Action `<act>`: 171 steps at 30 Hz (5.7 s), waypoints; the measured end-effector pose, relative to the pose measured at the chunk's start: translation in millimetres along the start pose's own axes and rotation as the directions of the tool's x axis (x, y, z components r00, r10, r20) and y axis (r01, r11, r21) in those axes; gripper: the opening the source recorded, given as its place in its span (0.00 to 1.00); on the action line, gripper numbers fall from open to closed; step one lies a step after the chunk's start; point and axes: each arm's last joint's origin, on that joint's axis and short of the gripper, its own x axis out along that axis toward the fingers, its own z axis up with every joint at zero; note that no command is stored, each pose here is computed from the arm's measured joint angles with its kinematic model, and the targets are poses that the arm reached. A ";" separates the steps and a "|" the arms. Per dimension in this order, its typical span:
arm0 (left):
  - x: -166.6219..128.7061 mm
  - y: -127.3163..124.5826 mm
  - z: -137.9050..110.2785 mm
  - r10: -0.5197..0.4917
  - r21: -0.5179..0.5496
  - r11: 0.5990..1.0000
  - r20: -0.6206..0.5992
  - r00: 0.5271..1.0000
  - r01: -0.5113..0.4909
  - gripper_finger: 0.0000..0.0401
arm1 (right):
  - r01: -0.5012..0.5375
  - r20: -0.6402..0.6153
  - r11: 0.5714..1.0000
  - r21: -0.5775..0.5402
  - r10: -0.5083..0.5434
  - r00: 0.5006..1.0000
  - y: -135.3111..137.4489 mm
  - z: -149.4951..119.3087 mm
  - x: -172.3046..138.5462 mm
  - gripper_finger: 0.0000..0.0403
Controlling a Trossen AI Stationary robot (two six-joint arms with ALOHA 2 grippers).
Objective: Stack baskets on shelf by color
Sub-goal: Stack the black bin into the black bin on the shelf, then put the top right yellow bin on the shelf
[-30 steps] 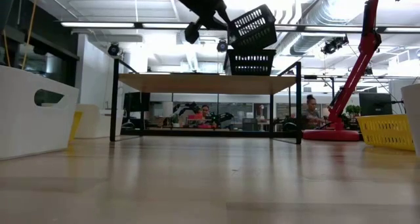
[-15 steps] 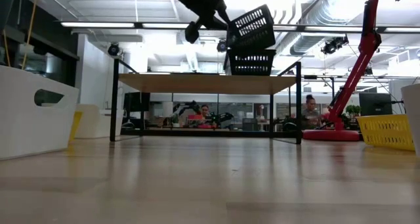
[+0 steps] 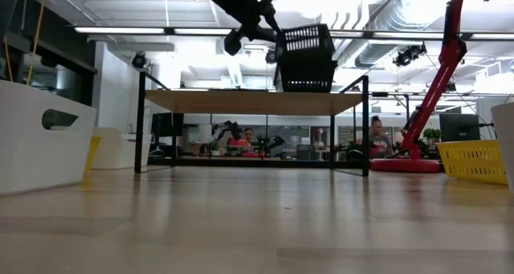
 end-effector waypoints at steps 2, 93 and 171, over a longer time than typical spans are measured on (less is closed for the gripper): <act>0.2 0.4 0.4 -0.002 -0.001 1.000 -0.002 1.000 0.002 0.19 | 0.002 0.000 1.000 -0.002 -0.002 1.000 0.0 0.0 0.0 0.48; -229.0 30.1 4.4 -0.703 0.357 0.690 0.120 0.701 0.630 0.49 | 0.487 -0.923 0.831 -0.270 -0.367 0.114 18.6 -51.5 24.8 0.32; -225.8 33.7 5.4 -0.595 0.366 0.782 0.197 0.779 0.505 0.49 | 0.318 -0.424 0.925 0.207 -0.208 0.882 7.2 62.3 177.9 0.00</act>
